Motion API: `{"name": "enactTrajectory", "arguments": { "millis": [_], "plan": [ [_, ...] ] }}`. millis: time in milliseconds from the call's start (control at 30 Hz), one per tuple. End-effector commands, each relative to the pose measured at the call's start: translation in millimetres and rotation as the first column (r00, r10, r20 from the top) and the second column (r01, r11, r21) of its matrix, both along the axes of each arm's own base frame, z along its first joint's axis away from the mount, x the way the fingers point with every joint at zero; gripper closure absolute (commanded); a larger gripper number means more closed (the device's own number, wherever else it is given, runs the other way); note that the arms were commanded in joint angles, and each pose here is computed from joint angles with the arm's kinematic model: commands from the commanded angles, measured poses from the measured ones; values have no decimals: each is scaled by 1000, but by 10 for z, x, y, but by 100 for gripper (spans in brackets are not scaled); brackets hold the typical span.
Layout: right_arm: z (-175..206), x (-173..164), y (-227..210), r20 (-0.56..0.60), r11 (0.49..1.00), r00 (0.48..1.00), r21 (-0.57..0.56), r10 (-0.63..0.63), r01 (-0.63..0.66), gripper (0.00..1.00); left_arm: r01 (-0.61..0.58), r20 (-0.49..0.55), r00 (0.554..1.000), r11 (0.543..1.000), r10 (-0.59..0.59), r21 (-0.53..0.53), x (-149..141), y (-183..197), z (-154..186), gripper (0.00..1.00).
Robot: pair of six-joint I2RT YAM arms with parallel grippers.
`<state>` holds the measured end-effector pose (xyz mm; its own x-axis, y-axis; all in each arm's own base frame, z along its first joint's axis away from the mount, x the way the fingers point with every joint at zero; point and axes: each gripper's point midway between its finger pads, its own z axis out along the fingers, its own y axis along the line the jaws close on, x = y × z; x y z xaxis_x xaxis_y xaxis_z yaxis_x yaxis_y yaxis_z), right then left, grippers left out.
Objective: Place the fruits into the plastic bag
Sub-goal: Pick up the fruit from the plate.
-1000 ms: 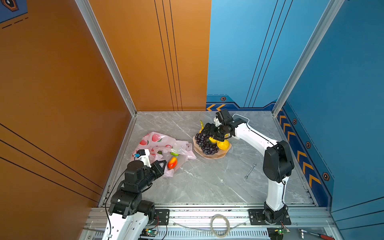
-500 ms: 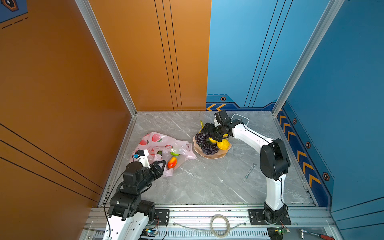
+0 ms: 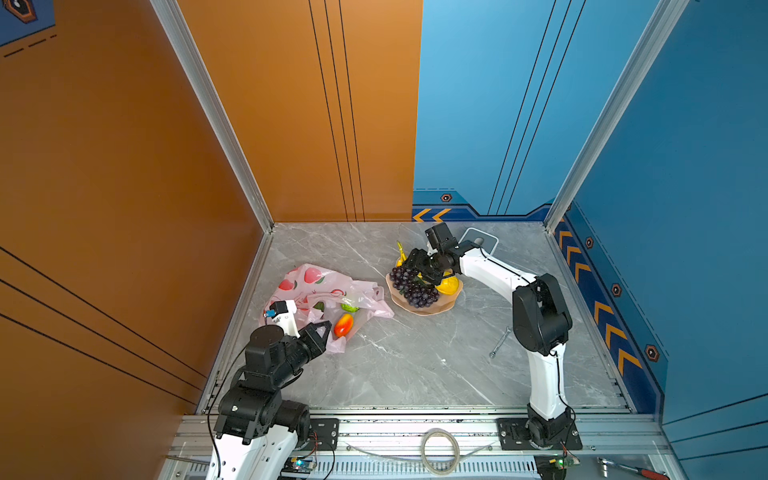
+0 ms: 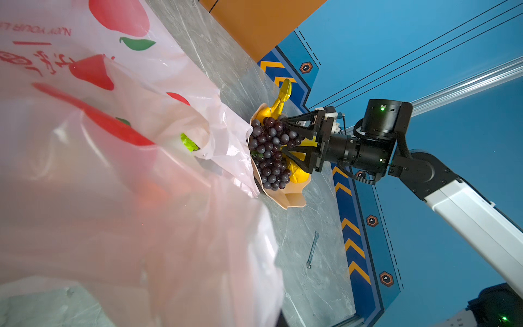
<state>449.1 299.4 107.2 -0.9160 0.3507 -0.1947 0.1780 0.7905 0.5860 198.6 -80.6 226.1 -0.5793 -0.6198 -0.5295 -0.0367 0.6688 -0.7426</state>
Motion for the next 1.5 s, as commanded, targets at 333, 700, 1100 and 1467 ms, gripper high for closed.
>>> {"name": "enactTrajectory", "arguments": {
  "millis": [333, 700, 1100, 1467],
  "plan": [
    [66, 102, 0, 78, 998, 997, -56, -23, 27, 41, 15, 30, 999, 1000, -16, 18, -52, 10, 69, 100],
    [272, 98, -6, 170, 999, 985, -41, -25, 33, 66, 12, 29, 999, 1000, -13, 22, -68, 22, 74, 100],
    [583, 10, -46, 267, 1000, 963, 4, -24, 24, 68, 13, 24, 1000, 1000, -14, 24, -52, 20, 70, 100],
    [1048, -97, -51, 338, 996, 941, 84, -30, 2, 68, 23, 24, 999, 1000, -23, 21, -55, 4, 84, 100]
  ]
}}
